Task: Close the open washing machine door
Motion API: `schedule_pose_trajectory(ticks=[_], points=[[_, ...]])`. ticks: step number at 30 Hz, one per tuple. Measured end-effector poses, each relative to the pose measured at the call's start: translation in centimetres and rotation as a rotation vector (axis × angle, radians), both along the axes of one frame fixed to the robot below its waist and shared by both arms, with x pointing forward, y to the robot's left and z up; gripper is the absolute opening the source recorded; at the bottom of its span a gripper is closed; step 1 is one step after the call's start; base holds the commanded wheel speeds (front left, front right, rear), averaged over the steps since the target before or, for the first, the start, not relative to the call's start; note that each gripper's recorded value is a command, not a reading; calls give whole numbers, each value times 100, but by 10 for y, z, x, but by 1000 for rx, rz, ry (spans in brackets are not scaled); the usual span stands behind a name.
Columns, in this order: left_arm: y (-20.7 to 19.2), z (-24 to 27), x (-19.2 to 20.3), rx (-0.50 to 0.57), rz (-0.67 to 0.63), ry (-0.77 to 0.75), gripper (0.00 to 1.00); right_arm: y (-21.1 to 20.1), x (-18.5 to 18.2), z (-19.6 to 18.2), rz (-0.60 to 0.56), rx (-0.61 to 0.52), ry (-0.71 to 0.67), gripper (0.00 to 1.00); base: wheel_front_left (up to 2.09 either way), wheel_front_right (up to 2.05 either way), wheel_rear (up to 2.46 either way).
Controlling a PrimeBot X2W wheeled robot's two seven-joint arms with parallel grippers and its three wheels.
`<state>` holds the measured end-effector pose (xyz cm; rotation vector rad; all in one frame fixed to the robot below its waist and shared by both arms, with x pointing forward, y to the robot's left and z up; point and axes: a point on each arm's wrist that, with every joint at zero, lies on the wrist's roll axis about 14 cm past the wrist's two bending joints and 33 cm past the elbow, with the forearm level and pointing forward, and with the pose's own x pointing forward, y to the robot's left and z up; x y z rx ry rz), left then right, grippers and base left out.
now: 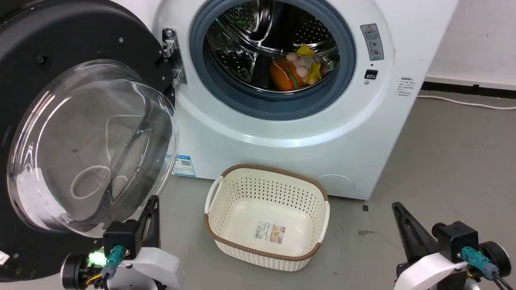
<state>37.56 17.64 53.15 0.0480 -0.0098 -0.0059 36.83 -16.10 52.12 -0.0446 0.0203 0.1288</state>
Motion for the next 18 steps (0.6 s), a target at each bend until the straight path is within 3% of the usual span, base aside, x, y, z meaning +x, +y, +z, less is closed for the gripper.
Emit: schedule_pose_trajectory(ticks=[18], points=[[0,0,0,0,0,0,0,0,0,0,0,0,0,0,0,0,0]])
